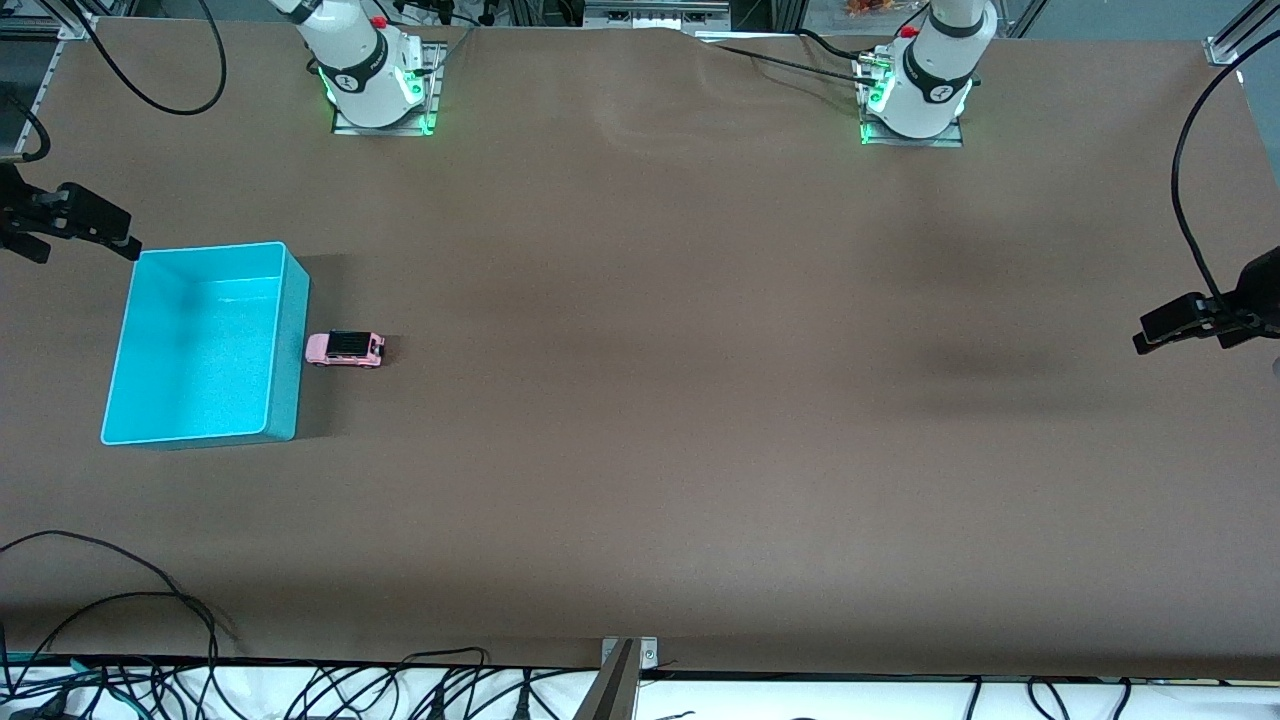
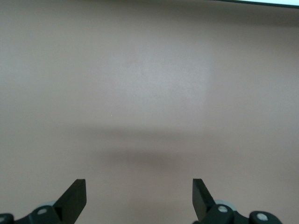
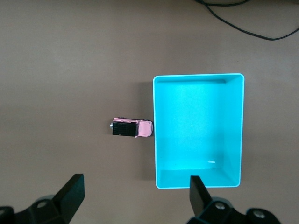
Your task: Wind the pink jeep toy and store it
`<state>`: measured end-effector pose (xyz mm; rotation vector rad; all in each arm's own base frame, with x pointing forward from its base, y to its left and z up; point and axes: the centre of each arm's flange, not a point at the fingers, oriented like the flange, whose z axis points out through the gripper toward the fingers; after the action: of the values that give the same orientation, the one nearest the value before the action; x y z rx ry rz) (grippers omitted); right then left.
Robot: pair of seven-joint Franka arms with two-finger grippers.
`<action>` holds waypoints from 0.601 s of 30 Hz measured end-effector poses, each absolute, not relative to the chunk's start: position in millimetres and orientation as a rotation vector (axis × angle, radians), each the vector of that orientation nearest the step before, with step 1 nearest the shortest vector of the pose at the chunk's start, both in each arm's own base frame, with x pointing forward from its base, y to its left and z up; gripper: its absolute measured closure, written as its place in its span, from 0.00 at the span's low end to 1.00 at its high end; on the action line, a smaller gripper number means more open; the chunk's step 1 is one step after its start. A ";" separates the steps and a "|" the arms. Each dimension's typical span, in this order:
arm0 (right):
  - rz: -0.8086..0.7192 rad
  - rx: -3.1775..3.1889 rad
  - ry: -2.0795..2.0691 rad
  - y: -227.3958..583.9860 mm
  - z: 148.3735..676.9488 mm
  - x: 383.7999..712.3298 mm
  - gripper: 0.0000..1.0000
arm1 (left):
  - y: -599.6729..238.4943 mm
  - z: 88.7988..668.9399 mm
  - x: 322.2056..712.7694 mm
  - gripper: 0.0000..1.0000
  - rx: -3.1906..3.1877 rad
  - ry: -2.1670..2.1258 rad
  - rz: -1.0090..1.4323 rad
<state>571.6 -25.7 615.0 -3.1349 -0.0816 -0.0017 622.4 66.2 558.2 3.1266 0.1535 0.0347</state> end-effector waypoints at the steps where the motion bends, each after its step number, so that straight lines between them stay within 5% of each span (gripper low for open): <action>1: 0.004 -3.134 -0.085 -24.6 613.1 572.5 0.00 | 66.1 556.8 622.0 0.00 3.127 0.153 0.030; 18: 0.017 -3.132 -0.106 -17.2 601.4 580.7 0.00 | 65.5 549.3 620.3 0.00 3.126 0.151 0.004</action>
<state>580.7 -17.2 601.4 -3.1318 -0.1059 0.0172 620.3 65.5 549.3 3.1265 0.1510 0.0042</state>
